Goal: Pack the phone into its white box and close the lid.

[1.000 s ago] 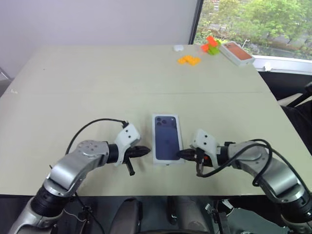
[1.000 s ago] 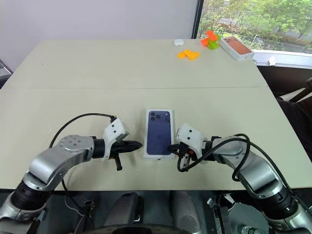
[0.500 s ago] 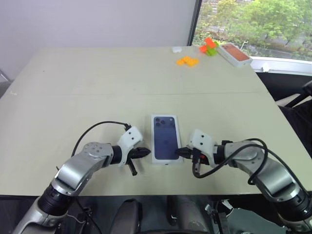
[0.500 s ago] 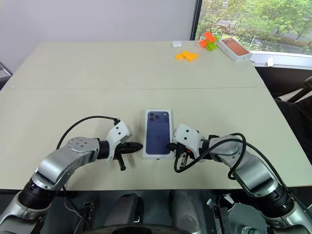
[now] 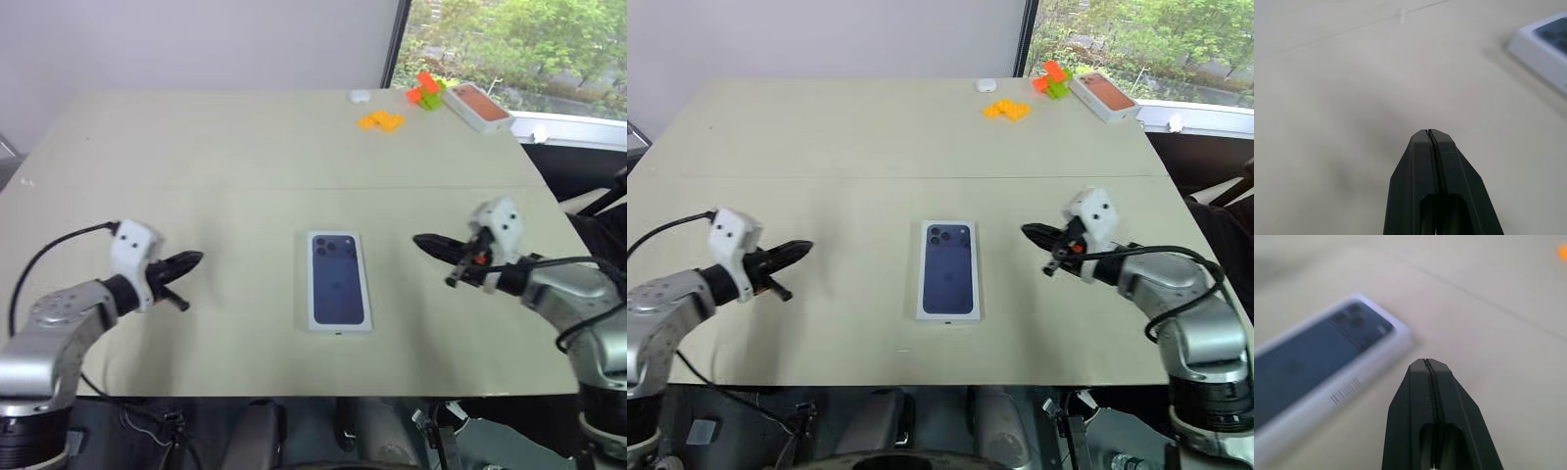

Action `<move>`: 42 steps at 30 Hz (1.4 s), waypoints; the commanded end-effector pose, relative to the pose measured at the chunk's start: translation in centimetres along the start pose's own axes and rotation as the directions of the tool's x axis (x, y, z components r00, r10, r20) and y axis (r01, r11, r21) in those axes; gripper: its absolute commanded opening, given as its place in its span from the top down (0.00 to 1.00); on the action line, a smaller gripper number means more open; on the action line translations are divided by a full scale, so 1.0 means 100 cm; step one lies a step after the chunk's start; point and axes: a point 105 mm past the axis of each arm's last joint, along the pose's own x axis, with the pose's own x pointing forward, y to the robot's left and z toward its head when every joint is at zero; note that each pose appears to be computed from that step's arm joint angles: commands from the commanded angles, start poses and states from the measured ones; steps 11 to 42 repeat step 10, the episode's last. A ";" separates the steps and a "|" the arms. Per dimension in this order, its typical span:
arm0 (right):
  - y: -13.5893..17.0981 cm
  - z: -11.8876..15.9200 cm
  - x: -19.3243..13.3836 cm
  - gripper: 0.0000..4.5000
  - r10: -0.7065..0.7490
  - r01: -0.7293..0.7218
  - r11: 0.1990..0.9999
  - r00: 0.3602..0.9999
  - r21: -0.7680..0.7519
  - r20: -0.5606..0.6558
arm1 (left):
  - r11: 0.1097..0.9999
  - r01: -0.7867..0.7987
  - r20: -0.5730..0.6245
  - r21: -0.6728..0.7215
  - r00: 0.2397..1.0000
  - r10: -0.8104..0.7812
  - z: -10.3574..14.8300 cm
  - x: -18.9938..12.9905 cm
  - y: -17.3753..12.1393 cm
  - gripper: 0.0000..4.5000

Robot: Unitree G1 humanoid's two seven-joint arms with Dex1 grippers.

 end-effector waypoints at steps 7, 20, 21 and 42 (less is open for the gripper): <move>-0.017 -0.018 -0.025 1.00 -0.055 0.054 0.998 0.997 -0.008 -0.054 | 0.998 -0.037 -0.036 -0.041 0.999 0.036 -0.016 -0.032 0.019 0.99; -0.014 -0.018 -0.021 1.00 -0.046 0.046 0.999 0.998 -0.012 -0.046 | 0.998 -0.048 -0.043 -0.049 0.998 0.046 -0.019 -0.034 0.022 0.99; -0.014 -0.018 -0.021 1.00 -0.046 0.046 0.999 0.998 -0.012 -0.046 | 0.998 -0.048 -0.043 -0.049 0.998 0.046 -0.019 -0.034 0.022 0.99; -0.014 -0.018 -0.021 1.00 -0.046 0.046 0.999 0.998 -0.012 -0.046 | 0.998 -0.048 -0.043 -0.049 0.998 0.046 -0.019 -0.034 0.022 0.99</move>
